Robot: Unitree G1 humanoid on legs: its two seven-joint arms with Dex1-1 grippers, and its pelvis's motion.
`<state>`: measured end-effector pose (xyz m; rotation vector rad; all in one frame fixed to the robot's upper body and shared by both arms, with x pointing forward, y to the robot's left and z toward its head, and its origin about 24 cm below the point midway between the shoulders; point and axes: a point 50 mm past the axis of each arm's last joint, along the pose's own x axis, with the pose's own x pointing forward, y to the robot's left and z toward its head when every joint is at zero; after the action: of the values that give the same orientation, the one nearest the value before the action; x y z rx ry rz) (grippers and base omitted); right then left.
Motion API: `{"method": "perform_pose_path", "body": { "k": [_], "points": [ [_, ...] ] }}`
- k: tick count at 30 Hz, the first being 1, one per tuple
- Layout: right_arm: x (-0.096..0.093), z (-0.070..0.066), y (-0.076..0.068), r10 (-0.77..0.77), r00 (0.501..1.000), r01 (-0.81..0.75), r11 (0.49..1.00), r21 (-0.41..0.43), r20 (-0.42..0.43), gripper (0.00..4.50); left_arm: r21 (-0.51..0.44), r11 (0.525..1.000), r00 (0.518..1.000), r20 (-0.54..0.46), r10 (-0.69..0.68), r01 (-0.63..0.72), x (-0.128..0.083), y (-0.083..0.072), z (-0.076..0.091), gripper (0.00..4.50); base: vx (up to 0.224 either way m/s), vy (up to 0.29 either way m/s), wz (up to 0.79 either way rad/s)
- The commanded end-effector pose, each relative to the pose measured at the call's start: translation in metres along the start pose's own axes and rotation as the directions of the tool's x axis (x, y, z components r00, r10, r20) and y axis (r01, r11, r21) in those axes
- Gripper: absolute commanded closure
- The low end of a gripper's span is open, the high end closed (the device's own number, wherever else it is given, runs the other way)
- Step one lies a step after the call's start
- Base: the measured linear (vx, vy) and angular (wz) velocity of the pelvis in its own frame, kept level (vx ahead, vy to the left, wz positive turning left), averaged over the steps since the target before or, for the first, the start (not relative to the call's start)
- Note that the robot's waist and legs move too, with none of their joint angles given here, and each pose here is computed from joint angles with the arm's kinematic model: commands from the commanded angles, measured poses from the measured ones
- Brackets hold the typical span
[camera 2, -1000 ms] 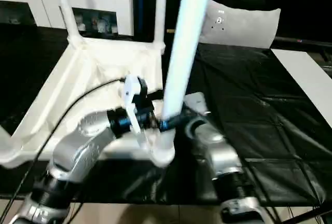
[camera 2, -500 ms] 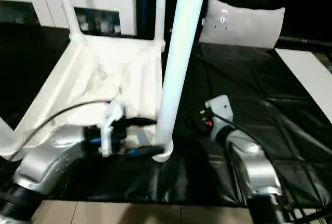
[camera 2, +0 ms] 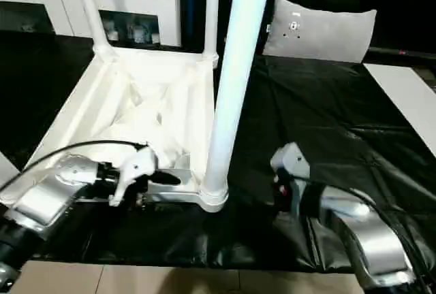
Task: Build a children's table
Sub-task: Rotate leg to tighten
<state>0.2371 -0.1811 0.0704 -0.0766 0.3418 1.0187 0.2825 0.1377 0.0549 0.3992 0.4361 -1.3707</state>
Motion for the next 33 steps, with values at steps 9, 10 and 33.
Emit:
{"method": "perform_pose_path", "body": {
  "k": [9,10,33],
  "points": [
    [-0.002,0.002,0.003,0.006,1.0,-0.007,1.0,-0.019,-0.028,0.0,0.018,1.0,0.999,-0.031,0.022,-0.021,0.003,0.005,-0.005,2.3,0.0,0.0,0.0],
    [-0.002,0.003,0.003,0.006,1.0,-0.006,1.0,-0.019,-0.028,0.0,0.02,1.0,0.999,-0.035,0.021,-0.021,0.003,0.006,-0.005,2.53,0.0,0.0,0.0],
    [0.027,0.018,-0.008,0.198,0.98,-0.197,0.979,-0.042,0.03,0.38,0.094,0.989,0.988,-0.117,-0.103,0.114,0.006,0.004,-0.005,4.3,0.0,0.0,0.0]
  ]
}}
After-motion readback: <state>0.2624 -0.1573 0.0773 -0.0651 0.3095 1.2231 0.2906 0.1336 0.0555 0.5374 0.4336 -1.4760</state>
